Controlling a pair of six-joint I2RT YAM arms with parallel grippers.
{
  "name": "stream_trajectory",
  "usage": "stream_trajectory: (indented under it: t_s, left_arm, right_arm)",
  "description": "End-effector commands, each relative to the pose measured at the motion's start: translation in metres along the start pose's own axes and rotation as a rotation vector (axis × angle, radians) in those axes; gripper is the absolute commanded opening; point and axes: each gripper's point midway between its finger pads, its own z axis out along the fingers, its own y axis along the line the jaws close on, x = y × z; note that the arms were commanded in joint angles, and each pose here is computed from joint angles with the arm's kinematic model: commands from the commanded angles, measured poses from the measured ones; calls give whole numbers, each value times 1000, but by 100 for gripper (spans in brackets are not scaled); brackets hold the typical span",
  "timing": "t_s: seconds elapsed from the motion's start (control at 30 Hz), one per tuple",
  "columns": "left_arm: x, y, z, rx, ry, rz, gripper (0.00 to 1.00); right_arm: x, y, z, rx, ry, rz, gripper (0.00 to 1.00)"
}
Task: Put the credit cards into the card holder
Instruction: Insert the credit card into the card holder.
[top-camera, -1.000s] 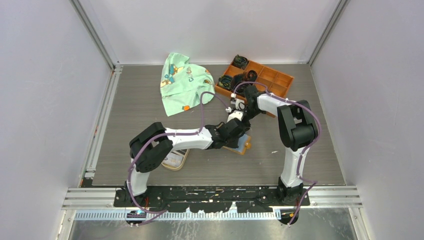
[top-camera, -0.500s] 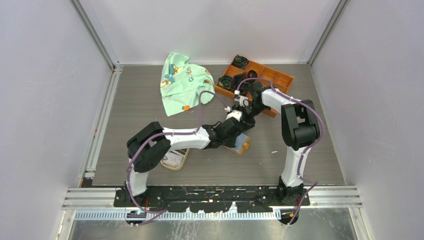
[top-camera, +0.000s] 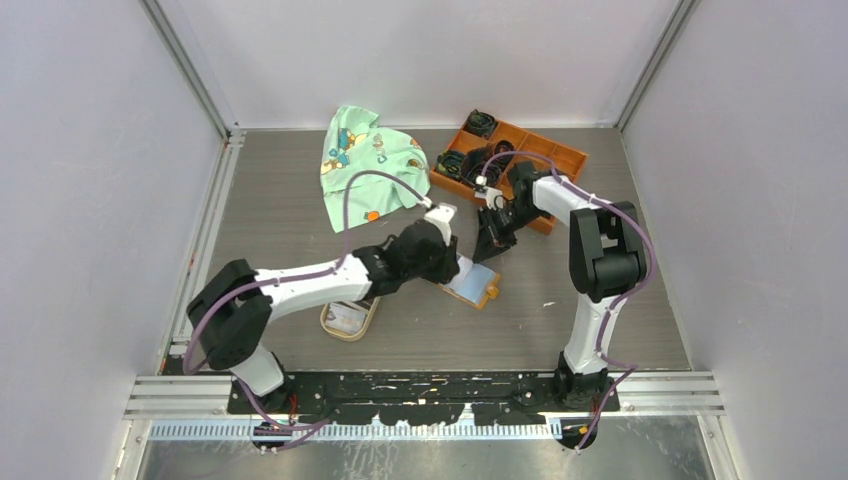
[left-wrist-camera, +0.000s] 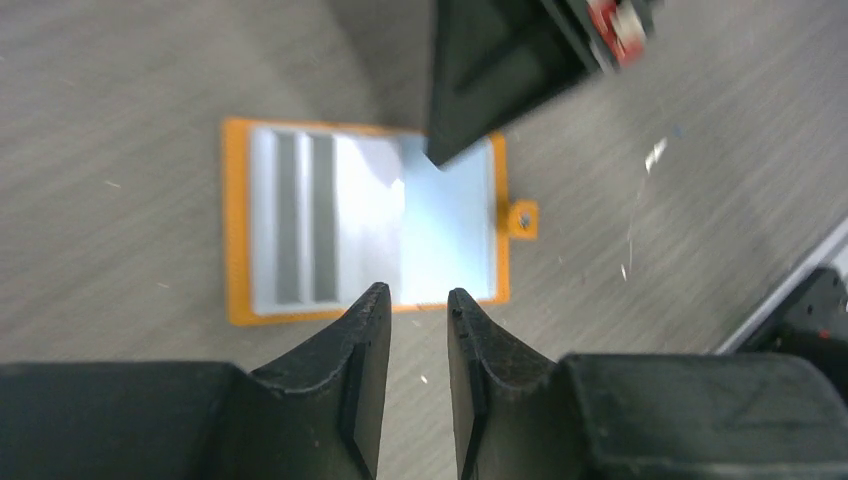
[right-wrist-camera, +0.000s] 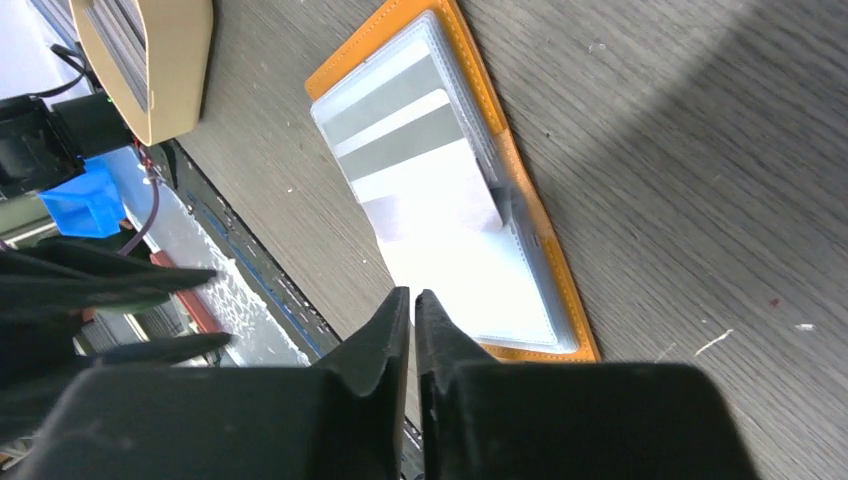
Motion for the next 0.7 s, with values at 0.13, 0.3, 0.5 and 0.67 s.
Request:
stream_trajectory:
  t_s: [0.13,0.3,0.5,0.67]
  left_arm:
    - [-28,81,9,-124,-2,-91,28]
    - [-12,104,34,-208,94,-83,28]
    - [12,100,49,-177,181,-123,24]
    - [30,91,41,-134,219,-167,21]
  right_arm:
    - [2,2,2,45,13,-9,6]
    - [7,-8,15,78,38,45,6]
    - [14,-13,30,112,86,48,6]
    - [18,-14,40,133,118,42,7]
